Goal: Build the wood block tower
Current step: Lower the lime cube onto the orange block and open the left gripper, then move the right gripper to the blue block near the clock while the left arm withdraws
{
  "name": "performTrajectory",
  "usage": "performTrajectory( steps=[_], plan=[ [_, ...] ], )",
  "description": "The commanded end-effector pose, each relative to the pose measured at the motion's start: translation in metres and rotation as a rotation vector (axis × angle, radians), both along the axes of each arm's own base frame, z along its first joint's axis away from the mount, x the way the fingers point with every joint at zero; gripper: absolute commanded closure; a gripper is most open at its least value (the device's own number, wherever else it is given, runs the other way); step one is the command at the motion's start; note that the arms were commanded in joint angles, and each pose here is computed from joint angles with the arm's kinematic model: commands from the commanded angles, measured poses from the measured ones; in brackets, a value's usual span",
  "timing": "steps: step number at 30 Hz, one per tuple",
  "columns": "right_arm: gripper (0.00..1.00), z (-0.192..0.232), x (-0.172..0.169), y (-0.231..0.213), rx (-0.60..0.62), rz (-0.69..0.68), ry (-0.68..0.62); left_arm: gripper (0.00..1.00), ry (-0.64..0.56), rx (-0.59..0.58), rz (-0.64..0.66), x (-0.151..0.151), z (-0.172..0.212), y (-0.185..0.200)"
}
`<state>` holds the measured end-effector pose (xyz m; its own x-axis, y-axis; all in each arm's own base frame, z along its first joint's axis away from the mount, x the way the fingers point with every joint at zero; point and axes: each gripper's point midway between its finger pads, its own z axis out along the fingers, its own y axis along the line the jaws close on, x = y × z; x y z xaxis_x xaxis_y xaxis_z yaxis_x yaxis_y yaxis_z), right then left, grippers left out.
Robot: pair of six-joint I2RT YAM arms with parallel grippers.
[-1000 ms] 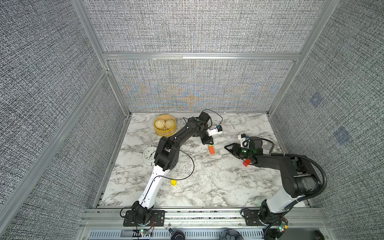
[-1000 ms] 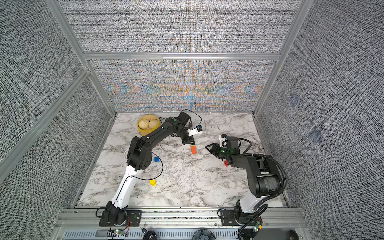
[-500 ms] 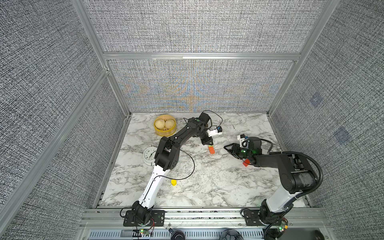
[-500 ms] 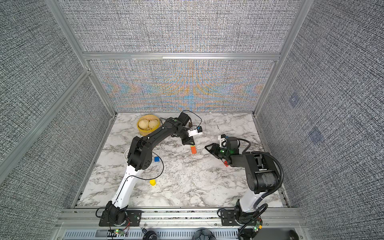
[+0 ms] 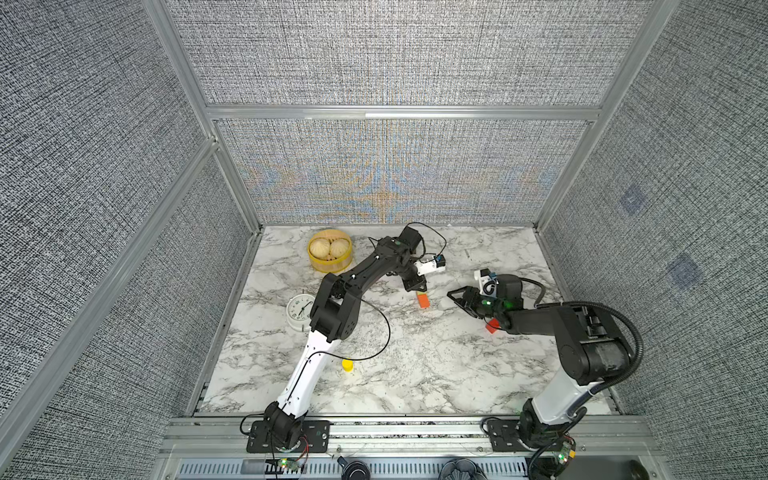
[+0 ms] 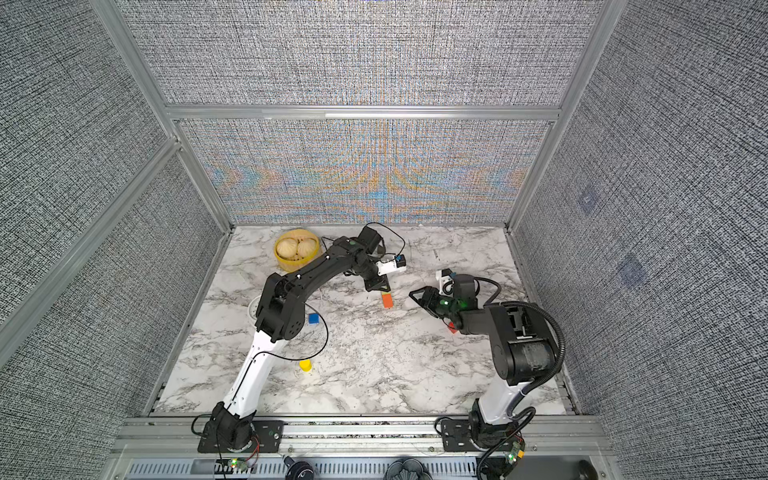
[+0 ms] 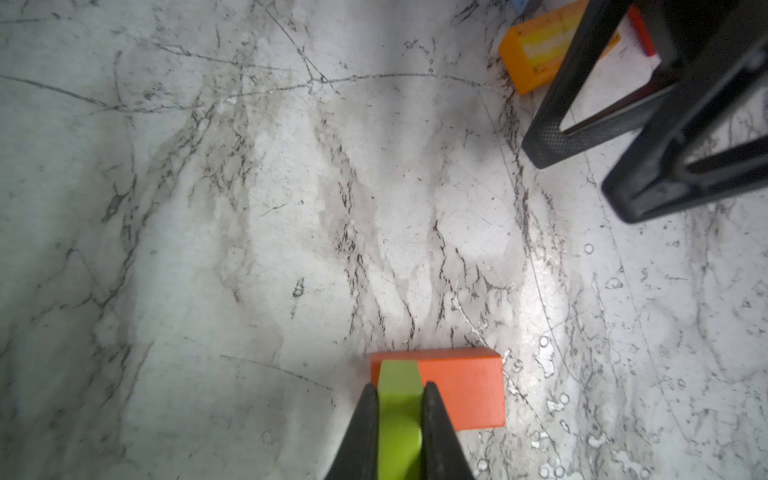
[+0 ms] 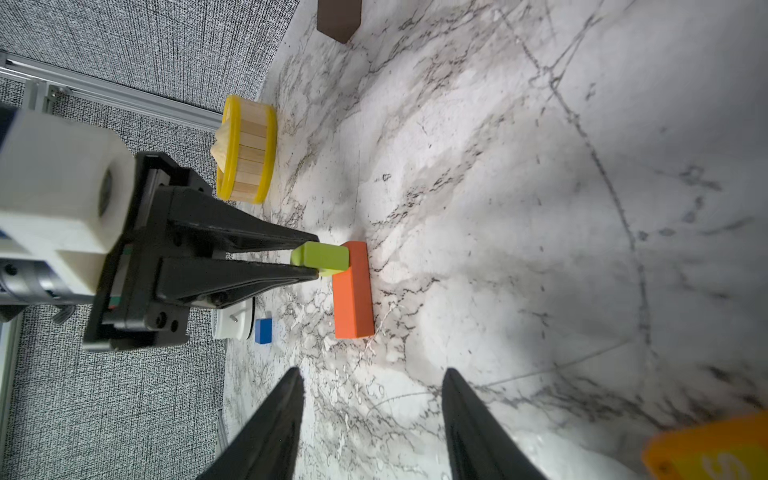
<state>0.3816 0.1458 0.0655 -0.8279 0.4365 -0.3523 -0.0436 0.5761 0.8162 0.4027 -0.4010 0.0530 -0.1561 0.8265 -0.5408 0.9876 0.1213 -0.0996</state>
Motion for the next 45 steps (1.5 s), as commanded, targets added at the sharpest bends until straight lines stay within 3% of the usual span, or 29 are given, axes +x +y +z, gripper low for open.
performTrajectory(
  steps=[1,19,23,24,25,32,37,45],
  plan=[
    [0.44,0.006,0.001,0.001,0.012,0.008,-0.023,0.85,-0.019,-0.002,-0.007,0.002,0.003,-0.001],
    [0.44,0.002,0.000,0.001,0.014,0.008,-0.016,0.50,-0.057,0.002,0.000,0.004,0.013,0.001],
    [0.44,0.001,0.000,-0.003,-0.020,-0.006,0.001,0.26,-0.088,0.007,0.033,0.010,0.022,0.002],
    [0.44,-0.001,-0.002,-0.006,-0.046,-0.008,0.022,0.09,-0.093,0.006,0.042,0.011,0.026,0.002],
    [0.44,0.000,-0.002,-0.008,-0.066,-0.011,0.030,0.02,-0.105,0.003,0.052,0.013,0.031,0.003],
    [0.41,0.025,-0.007,-0.017,-0.171,-0.021,0.021,0.01,-0.170,-0.019,0.141,0.015,0.076,0.014],
    [0.37,0.046,-0.018,-0.012,-0.255,0.050,0.018,0.01,-0.257,-0.004,0.275,0.015,0.110,0.040],
    [0.34,0.091,-0.025,0.016,-0.414,0.171,-0.053,0.01,-0.414,0.004,0.859,0.030,0.171,0.123]
  ],
)
